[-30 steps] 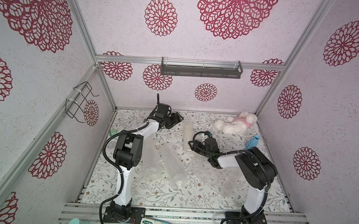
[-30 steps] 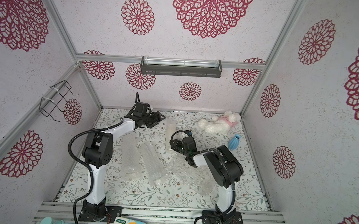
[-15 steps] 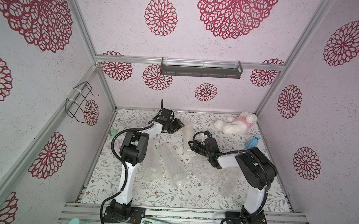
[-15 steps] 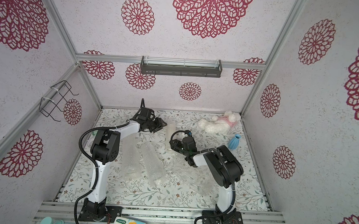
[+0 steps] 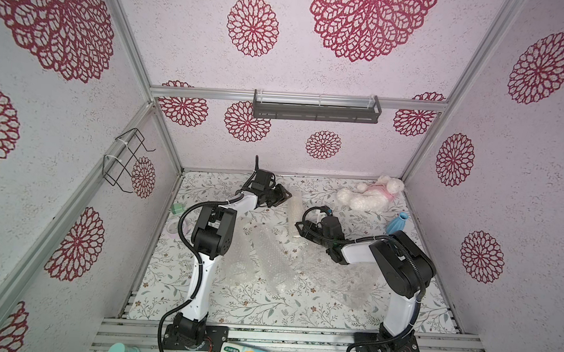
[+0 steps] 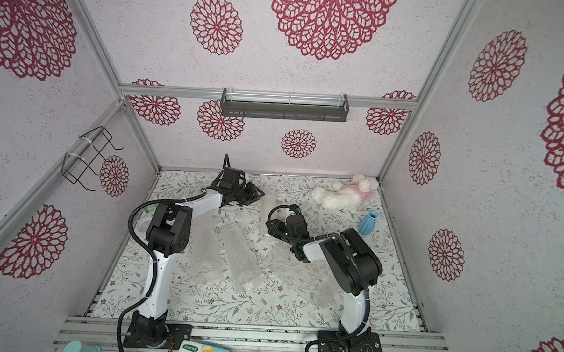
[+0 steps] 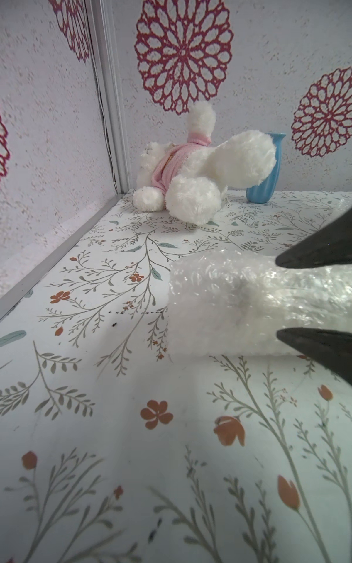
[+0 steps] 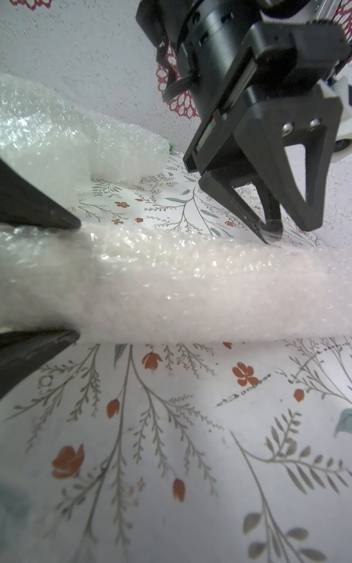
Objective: Unwrap the vase from the bubble wrap
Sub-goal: Unwrap the bubble wrap at the center of the board.
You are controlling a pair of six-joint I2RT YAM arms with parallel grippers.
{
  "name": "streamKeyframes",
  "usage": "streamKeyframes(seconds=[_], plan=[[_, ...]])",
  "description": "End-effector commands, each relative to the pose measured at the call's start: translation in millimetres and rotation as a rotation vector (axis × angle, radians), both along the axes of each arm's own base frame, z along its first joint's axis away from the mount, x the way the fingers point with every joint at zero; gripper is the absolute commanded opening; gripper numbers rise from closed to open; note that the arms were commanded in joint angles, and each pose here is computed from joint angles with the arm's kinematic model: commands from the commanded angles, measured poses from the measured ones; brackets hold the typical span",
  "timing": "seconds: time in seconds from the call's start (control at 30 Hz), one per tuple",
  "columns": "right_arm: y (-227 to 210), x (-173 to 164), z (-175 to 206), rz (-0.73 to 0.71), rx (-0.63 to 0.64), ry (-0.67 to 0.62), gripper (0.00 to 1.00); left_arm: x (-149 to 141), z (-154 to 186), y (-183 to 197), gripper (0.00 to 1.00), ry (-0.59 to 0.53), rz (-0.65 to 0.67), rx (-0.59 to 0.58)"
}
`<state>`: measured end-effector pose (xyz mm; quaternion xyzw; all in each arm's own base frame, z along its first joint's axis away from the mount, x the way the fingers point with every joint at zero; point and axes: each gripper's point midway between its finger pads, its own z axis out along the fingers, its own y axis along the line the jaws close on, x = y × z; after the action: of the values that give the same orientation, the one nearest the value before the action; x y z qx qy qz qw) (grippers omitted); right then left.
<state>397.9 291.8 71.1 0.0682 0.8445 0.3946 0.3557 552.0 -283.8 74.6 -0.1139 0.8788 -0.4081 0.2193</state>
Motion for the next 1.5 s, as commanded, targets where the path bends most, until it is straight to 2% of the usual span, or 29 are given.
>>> streamKeyframes(seconds=[0.0,0.27,0.97,1.47], plan=[[8,2,23,0.03,0.012,-0.057,0.51,2,1,-2,0.35,-0.011,0.0,0.003],[7,2,23,0.03,-0.006,-0.06,0.51,5,9,-9,0.0,-0.027,-0.003,-0.02],[8,-1,16,0.032,-0.118,-0.071,0.51,-1,79,-31,0.0,-0.141,-0.052,-0.058],[9,-4,16,0.037,-0.117,-0.076,0.51,0,61,-64,0.02,-0.108,-0.109,-0.069]])
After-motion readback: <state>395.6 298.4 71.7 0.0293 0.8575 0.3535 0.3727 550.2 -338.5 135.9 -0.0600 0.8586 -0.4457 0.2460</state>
